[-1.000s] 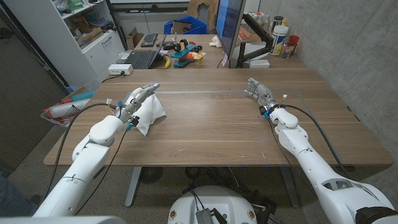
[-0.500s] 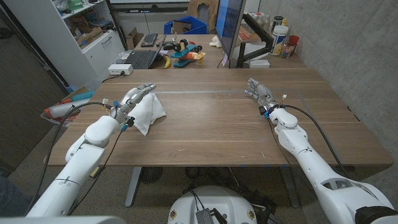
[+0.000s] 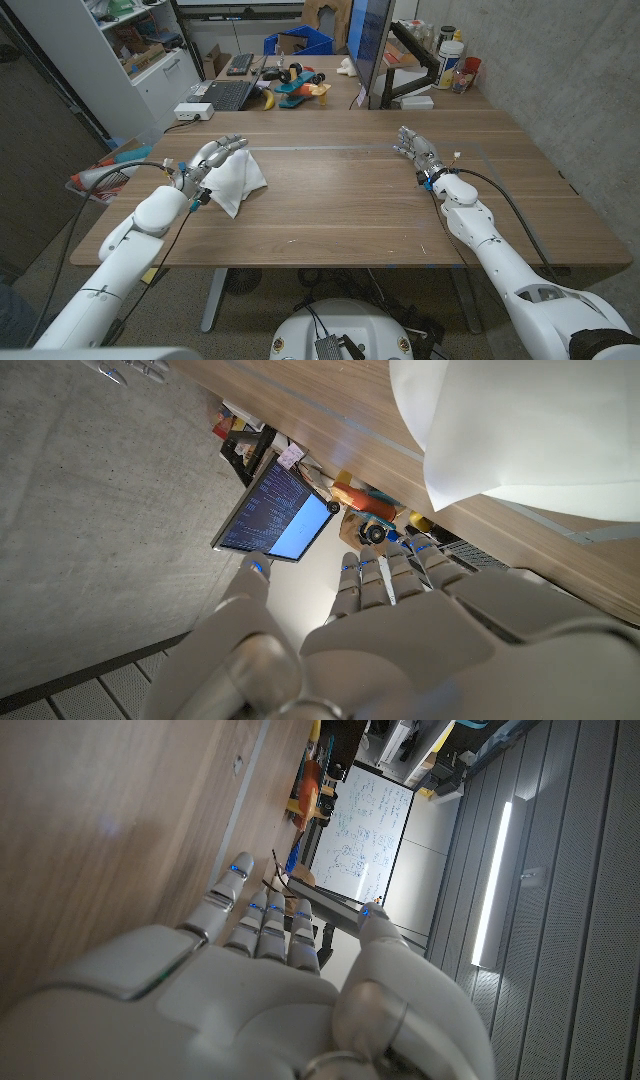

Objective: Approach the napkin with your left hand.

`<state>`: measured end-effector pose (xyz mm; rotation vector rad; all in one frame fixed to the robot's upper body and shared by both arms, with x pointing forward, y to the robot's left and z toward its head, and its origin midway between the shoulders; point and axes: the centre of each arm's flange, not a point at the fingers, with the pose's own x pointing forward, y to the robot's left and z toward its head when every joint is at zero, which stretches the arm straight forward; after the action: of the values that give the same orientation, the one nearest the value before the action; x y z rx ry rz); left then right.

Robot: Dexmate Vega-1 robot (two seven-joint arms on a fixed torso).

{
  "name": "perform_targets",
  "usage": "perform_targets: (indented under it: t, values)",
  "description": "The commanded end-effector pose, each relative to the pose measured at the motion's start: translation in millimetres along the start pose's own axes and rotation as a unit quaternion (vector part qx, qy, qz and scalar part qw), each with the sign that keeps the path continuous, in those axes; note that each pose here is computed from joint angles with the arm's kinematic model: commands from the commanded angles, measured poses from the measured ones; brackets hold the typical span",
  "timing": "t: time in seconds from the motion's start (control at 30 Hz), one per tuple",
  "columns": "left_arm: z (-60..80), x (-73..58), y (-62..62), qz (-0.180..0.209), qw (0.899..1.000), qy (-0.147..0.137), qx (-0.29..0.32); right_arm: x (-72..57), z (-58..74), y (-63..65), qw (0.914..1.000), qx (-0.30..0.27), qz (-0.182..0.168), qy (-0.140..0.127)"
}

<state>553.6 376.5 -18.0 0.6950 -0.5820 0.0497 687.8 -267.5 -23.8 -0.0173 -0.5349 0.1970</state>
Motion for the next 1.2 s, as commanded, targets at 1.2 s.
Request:
perform_targets:
  t: [1.2]
  values:
    - [8.4, -2.9, 8.0, 0.067, 0.978, 0.014, 0.197, -3.0, -5.8, -5.2, 1.0000, -0.001, -0.005, 0.005]
